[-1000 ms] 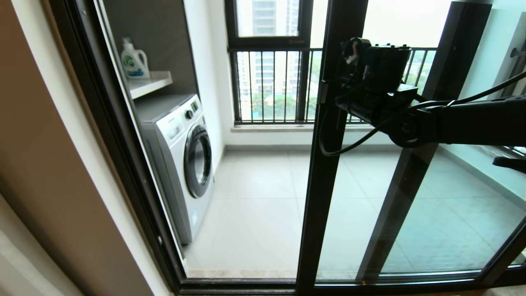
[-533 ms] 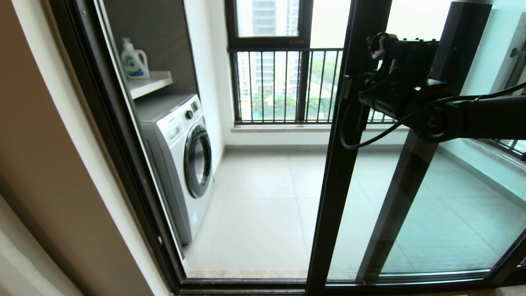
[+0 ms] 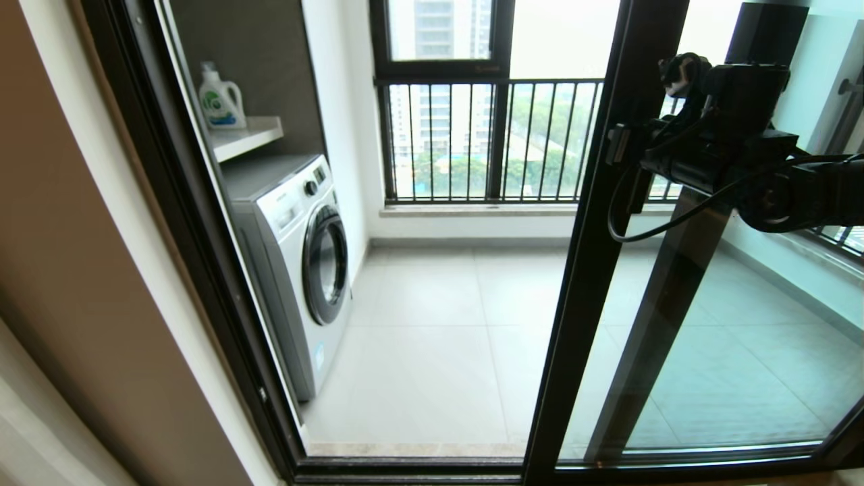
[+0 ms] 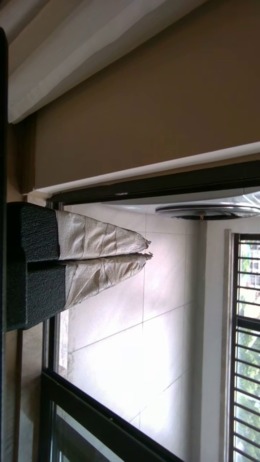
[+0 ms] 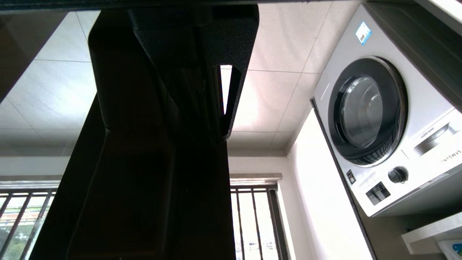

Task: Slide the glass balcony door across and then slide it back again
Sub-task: Open the slid door

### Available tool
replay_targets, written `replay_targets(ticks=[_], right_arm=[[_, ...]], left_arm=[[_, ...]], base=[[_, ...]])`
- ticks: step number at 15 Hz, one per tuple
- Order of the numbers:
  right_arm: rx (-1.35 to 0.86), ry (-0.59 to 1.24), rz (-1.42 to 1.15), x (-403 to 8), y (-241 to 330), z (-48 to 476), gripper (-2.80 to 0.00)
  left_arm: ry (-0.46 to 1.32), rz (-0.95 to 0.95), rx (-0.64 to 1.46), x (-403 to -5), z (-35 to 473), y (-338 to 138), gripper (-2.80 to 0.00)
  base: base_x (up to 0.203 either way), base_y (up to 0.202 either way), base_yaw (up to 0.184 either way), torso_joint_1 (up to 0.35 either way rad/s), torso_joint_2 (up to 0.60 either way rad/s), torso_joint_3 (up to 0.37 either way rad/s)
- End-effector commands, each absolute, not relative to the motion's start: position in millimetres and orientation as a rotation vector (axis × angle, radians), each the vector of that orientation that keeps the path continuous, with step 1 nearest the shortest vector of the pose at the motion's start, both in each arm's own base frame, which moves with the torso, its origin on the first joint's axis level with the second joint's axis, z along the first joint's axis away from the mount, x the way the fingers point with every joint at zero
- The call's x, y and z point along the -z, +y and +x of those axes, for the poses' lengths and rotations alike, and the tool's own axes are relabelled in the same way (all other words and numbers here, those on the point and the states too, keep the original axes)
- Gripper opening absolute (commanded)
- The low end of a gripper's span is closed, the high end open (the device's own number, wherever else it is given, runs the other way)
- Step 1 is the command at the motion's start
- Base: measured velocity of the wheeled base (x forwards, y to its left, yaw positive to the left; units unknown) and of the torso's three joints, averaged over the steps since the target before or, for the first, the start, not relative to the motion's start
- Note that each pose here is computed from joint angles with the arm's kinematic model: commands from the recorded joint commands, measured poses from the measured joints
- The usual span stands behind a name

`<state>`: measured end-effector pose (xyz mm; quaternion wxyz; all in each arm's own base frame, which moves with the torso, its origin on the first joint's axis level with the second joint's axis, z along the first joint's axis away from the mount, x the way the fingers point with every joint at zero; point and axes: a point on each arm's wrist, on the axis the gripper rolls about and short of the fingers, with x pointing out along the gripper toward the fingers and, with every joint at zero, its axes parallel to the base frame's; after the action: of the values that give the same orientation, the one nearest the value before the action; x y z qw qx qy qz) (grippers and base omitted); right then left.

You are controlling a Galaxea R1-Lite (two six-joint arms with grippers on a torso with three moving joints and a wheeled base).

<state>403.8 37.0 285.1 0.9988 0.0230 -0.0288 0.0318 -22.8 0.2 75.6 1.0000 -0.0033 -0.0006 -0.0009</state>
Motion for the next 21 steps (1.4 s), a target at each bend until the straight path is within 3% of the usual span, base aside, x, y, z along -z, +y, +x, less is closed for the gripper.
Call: replay_targets(ticks=[1, 13, 21], right_arm=[[-0.032, -0.067, 0.046, -289.5, 18.5, 399.4, -2.80], [0.059, -0.078, 0.036, -293.2, -53.5, 392.9, -2.80], [0.019, -0.107, 0.032, -303.9, -40.6, 388.7, -2.80]], left_arm=[[0.000, -0.006, 0.002, -75.7, -22.7, 0.2, -2.80], [0.000, -0.007, 0.002, -75.7, -22.7, 0.2, -2.80], [0.001, -0.006, 0.002, -75.7, -22.6, 0.2, -2.80]], base=[[0.000, 0.000, 0.000, 0.000, 0.00, 0.000], [0.000, 0.000, 0.000, 0.000, 0.00, 0.000], [0.000, 0.000, 0.000, 0.000, 0.00, 0.000]])
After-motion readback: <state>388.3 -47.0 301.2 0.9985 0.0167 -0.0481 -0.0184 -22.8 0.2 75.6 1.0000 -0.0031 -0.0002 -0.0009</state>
